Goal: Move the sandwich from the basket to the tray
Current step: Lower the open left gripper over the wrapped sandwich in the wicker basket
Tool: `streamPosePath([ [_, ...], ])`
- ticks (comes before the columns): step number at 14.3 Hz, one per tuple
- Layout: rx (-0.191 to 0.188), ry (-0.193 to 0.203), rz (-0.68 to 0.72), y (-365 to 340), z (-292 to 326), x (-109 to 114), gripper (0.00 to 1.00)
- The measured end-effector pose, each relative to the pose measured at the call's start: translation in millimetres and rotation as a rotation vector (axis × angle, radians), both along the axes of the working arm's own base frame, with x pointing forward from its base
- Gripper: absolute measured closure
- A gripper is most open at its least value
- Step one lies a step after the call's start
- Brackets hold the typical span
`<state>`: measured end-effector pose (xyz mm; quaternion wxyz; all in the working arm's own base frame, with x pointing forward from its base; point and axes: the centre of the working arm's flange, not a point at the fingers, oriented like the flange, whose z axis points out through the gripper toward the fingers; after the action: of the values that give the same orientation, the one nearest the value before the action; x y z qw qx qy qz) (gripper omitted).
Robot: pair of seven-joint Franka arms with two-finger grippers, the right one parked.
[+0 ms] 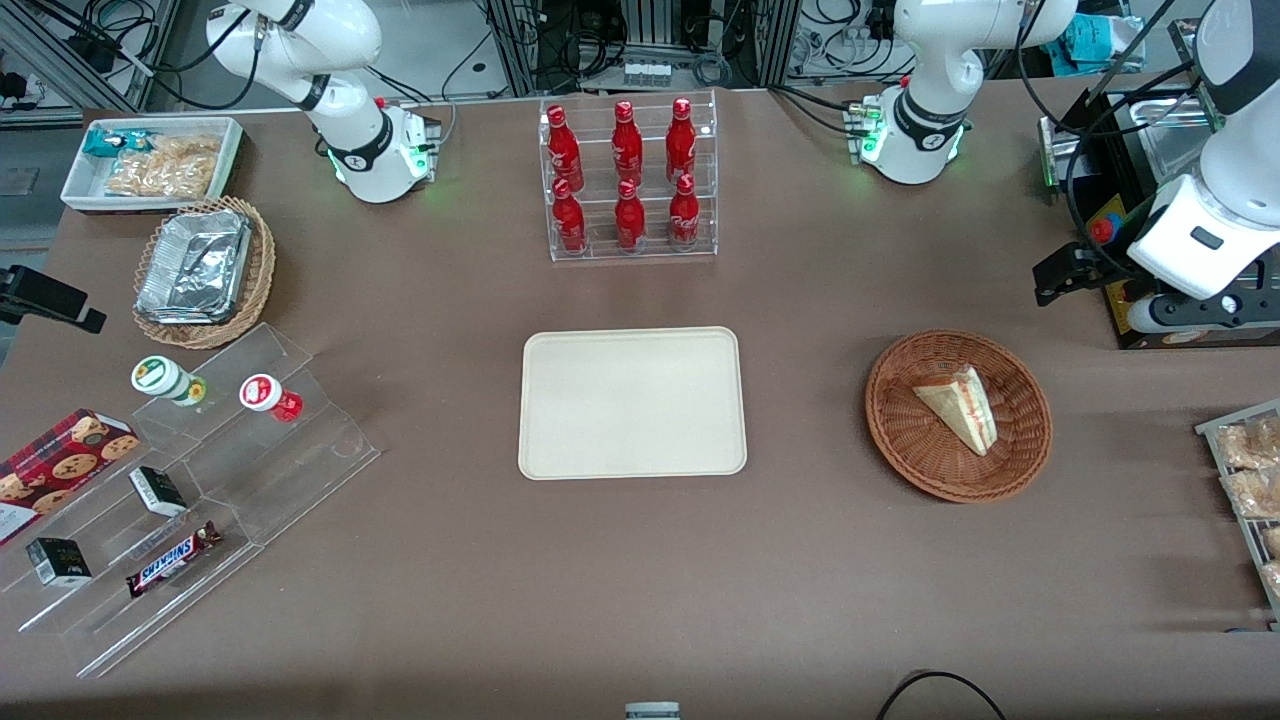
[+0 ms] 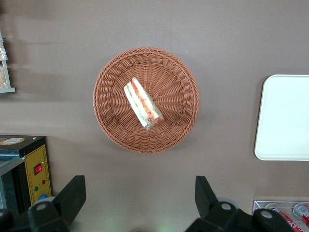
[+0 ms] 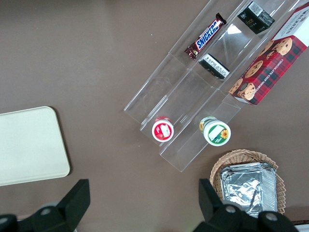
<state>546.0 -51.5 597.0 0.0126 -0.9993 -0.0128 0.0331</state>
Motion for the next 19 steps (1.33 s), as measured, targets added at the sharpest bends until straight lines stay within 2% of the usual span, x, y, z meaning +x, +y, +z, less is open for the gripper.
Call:
streamPosePath([
  [2, 0.002, 0.022, -0.001, -0.7, -1.6, -2.7, 0.00],
  [5, 0.003, 0.090, -0.001, -0.8, -14.1, -7.4, 0.00],
  [8, 0.006, 0.139, -0.001, -1.0, -61.8, -1.4, 0.00],
  [11, 0.005, 0.127, -0.002, -0.6, -123.3, 1.6, 0.00],
  [13, 0.002, 0.105, 0.001, 2.1, -161.6, -2.0, 0.00],
  [17, -0.005, 0.033, 0.019, 10.6, -226.3, -16.9, 0.00],
  [19, -0.006, -0.003, 0.086, 19.9, -246.8, -23.8, 0.00],
])
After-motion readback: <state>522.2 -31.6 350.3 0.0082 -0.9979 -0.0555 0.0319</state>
